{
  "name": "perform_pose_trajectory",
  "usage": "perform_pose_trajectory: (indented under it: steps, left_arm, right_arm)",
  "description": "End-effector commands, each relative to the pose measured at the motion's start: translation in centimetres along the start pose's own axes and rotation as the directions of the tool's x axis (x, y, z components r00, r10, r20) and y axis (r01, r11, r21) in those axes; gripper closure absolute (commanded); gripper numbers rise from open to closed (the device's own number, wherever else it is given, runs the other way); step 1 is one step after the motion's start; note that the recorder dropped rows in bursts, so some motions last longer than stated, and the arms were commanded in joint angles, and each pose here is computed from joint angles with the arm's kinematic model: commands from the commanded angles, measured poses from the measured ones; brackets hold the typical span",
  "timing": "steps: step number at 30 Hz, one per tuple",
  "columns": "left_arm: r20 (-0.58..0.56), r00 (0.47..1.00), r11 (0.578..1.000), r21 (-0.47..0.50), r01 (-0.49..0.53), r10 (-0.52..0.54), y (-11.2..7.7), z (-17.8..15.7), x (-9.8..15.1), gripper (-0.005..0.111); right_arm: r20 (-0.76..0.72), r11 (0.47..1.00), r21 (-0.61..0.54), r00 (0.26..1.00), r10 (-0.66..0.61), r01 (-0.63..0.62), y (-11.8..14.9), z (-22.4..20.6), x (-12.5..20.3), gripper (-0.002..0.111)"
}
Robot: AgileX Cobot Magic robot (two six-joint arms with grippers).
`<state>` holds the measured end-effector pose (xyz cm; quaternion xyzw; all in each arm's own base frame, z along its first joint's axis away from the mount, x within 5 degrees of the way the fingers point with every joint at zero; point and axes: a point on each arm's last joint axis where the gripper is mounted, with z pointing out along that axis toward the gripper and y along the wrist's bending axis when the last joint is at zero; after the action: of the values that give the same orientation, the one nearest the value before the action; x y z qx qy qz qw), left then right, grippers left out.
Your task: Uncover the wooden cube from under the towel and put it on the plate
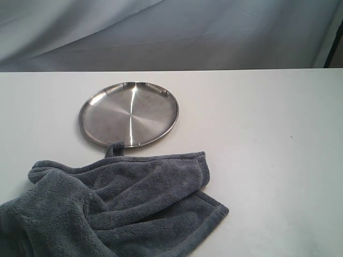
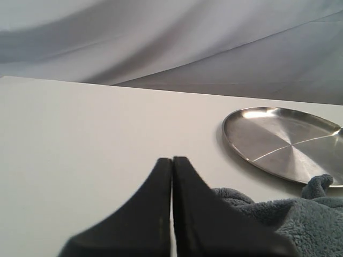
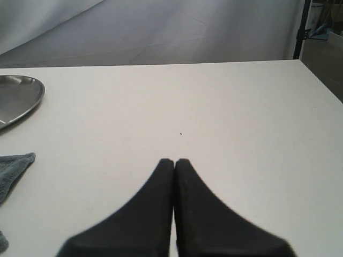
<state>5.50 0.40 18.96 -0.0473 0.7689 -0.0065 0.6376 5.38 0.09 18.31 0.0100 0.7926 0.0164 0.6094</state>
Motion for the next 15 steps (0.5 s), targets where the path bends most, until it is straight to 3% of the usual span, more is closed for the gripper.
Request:
perform_pose_trajectory:
  steps: [1,2,3,4,5,6,7,9,11,12,15]
  left_arm:
    - [0.125,0.987,0.995,0.046,0.093,-0.098,-0.3,-0.1,-1.0,0.105]
    - [0.206,0.952,0.972,0.1,0.212,-0.228,-0.5,-0.2,-1.9,0.105]
    - [0.264,0.929,0.964,0.123,0.236,-0.261,-0.5,-0.4,-2.5,0.105]
    - [0.406,0.835,0.928,0.199,0.316,-0.371,-0.3,-1.0,-4.0,0.105]
    - [0.457,0.791,0.913,0.233,0.335,-0.406,-0.3,-1.3,-4.5,0.105]
    - [0.571,0.695,0.9,0.293,0.324,-0.436,-0.2,-2.1,-5.7,0.105]
    - [0.629,0.643,0.9,0.314,0.302,-0.436,-0.1,-2.6,-6.3,0.105]
    - [0.802,0.478,0.931,0.346,0.117,-0.359,-0.6,-4.7,-7.8,0.105]
    - [0.864,0.429,0.944,0.322,-0.067,-0.264,-1.8,-5.6,-8.1,0.105]
    - [0.862,0.442,0.945,0.316,-0.081,-0.25,-1.9,-5.5,-8.0,0.105]
    - [0.804,0.524,0.95,0.312,0.031,-0.281,-1.4,-5.0,-9.8,0.105]
  right_arm:
    - [0.005,1.0,0.003,1.0,-0.009,0.009,0.0,0.0,0.1,0.108]
    - [0.005,1.0,0.003,1.0,-0.009,0.009,0.0,0.0,0.1,0.108]
    - [0.005,1.0,0.003,1.0,-0.009,0.009,0.0,0.0,0.1,0.108]
    - [0.005,1.0,0.003,1.0,-0.009,0.009,0.0,0.0,0.1,0.108]
    - [0.005,1.0,0.003,1.0,-0.009,0.009,0.0,0.0,0.1,0.108]
    - [0.005,1.0,0.003,1.0,-0.009,0.009,0.0,0.0,0.1,0.108]
    - [0.005,1.0,0.003,1.0,-0.009,0.009,0.0,0.0,0.1,0.108]
    - [0.005,1.0,0.003,1.0,-0.009,0.009,0.0,0.0,0.1,0.108]
    - [0.005,1.0,0.003,1.0,-0.009,0.009,0.0,0.0,0.1,0.108]
    - [0.005,1.0,0.003,1.0,-0.009,0.009,0.0,0.0,0.1,0.108]
    - [0.005,1.0,0.003,1.0,-0.009,0.009,0.0,0.0,0.1,0.108]
